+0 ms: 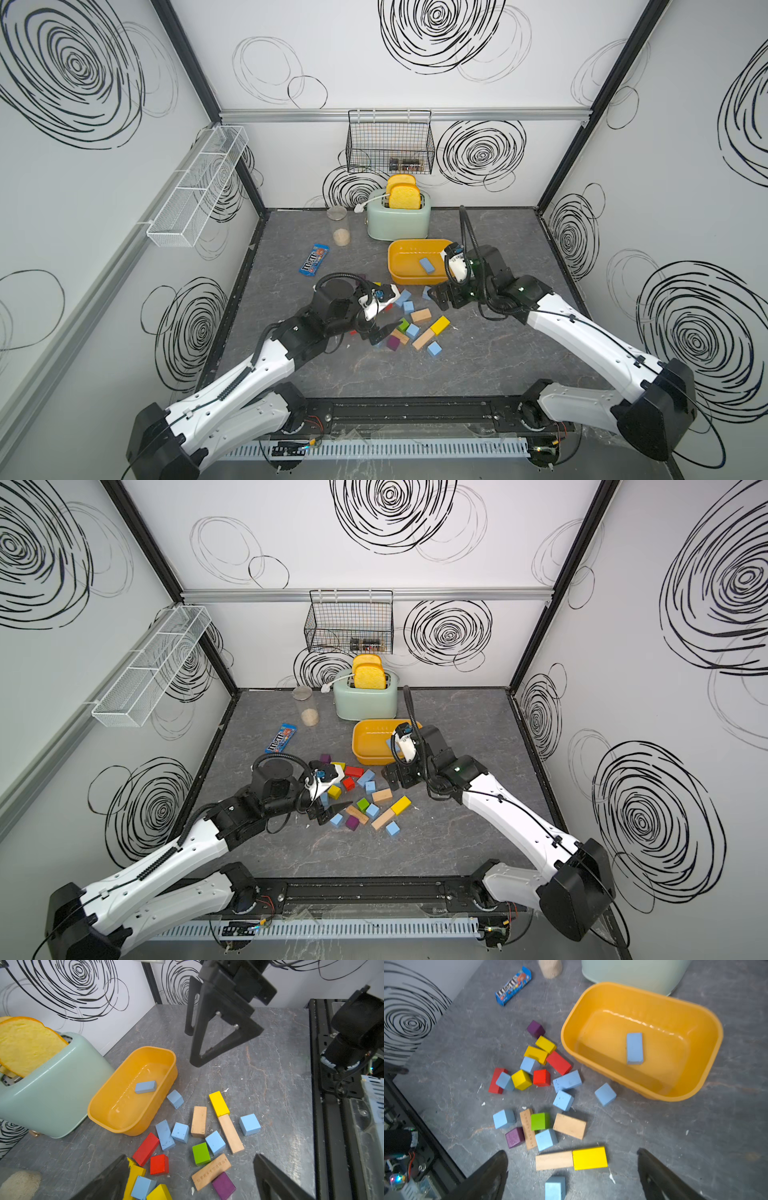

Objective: Pick out the blue building blocks
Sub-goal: Pick up the building block from the center of the board.

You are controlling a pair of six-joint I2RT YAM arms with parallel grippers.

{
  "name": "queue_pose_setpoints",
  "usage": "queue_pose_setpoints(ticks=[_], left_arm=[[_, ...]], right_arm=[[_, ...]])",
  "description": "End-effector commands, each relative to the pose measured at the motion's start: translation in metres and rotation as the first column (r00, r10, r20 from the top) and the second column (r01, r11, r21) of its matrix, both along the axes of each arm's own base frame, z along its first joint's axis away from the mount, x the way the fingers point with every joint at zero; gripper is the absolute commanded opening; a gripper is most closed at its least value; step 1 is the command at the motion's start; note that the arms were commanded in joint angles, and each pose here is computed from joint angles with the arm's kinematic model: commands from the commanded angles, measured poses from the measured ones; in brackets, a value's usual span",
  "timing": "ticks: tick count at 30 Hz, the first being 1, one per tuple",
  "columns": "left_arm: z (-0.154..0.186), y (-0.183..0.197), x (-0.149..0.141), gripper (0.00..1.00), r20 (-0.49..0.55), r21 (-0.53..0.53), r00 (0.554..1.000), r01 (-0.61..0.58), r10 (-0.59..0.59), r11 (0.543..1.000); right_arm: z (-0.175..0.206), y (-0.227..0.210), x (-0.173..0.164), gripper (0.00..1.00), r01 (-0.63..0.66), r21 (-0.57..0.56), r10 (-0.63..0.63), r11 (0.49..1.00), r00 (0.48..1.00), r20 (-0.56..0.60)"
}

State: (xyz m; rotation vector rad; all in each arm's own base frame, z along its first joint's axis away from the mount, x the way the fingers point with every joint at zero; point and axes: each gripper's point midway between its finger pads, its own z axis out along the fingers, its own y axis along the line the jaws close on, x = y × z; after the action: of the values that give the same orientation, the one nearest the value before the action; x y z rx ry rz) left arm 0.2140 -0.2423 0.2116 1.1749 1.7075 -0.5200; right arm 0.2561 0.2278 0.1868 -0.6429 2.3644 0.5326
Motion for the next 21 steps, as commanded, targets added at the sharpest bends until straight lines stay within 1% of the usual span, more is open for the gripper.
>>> queue_pose_setpoints(ticks=[1, 2, 4, 7, 11, 15, 21], left_arm=[[-0.010, 0.003, -0.015, 0.96, -0.038, -0.001, 0.999, 0.015, -0.015, 1.000], [-0.013, 0.004, -0.018, 0.96, -0.044, 0.002, 0.999, 0.016, -0.016, 1.000], [-0.019, 0.006, -0.023, 0.96, -0.051, 0.010, 0.999, 0.010, -0.010, 1.000], [-0.023, 0.008, -0.028, 0.96, -0.062, 0.015, 0.998, 0.003, -0.002, 1.000], [-0.026, 0.008, -0.033, 0.96, -0.076, 0.011, 0.997, 0.007, -0.006, 1.000], [-0.032, 0.007, -0.036, 0.96, -0.092, 0.010, 0.996, 0.009, -0.008, 1.000], [-0.042, 0.008, -0.037, 0.96, -0.111, 0.014, 0.994, 0.002, 0.000, 1.000]], right_arm=[[-0.024, -0.012, -0.026, 0.98, 0.004, -0.074, -0.010, 0.997, 0.998, -0.070], [-0.026, -0.013, -0.030, 0.98, 0.026, -0.073, -0.032, 0.997, 0.996, -0.080], [-0.027, -0.003, -0.043, 1.00, -0.030, -0.041, 0.026, 0.999, 0.996, -0.083], [-0.035, -0.001, -0.054, 1.00, -0.026, -0.055, 0.020, 0.998, 0.994, -0.111], [-0.054, -0.003, -0.069, 0.97, -0.015, -0.080, 0.001, 0.997, 0.986, -0.166], [-0.069, -0.008, -0.076, 0.96, 0.021, -0.089, -0.038, 0.996, 0.981, -0.192], [-0.091, -0.011, -0.082, 0.91, 0.031, -0.095, -0.052, 0.995, 0.973, -0.226]])
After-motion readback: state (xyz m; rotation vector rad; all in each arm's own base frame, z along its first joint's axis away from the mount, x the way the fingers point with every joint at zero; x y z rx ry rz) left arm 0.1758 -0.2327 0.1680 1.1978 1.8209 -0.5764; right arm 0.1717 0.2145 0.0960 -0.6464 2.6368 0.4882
